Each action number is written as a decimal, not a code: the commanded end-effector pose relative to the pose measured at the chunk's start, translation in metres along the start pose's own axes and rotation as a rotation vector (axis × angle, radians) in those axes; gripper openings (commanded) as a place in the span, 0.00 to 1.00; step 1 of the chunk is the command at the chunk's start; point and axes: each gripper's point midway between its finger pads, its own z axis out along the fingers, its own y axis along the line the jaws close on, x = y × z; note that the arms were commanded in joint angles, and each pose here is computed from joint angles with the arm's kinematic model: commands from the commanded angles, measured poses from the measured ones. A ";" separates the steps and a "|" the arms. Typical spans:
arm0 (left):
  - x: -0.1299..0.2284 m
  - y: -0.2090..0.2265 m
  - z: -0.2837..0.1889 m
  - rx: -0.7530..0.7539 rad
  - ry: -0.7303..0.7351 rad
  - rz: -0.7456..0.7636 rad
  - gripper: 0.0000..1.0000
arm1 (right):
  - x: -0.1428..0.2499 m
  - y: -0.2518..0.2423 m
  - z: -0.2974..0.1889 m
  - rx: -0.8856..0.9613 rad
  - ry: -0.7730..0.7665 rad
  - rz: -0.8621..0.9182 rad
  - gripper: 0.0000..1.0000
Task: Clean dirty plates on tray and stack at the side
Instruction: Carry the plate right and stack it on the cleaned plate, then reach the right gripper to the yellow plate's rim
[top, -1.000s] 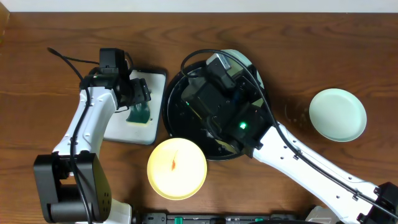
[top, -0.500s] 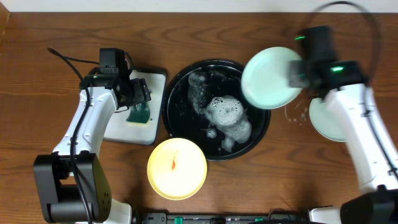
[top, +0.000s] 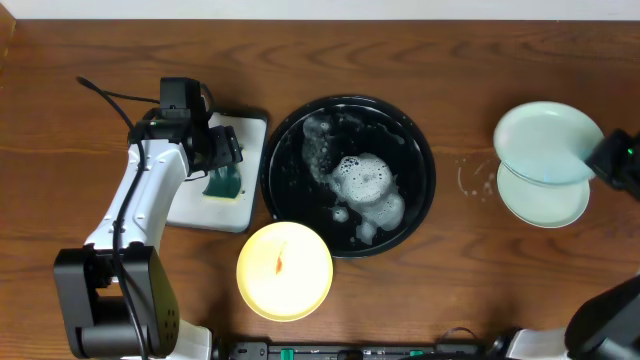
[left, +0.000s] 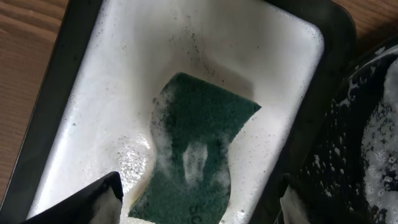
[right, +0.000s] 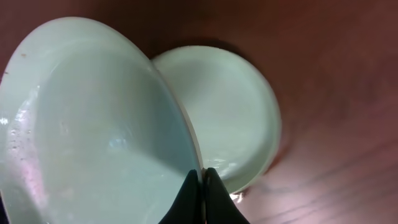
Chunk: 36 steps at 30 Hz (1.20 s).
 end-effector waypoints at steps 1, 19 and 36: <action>0.006 0.003 0.003 -0.005 0.018 -0.004 0.80 | 0.015 -0.030 0.026 0.014 0.084 0.129 0.01; 0.006 0.003 0.003 -0.005 0.018 -0.004 0.80 | 0.040 0.088 -0.027 -0.360 -0.007 -0.232 0.46; 0.006 0.003 0.003 -0.005 0.018 -0.004 0.81 | 0.345 0.228 -0.034 -0.454 0.373 -1.293 0.42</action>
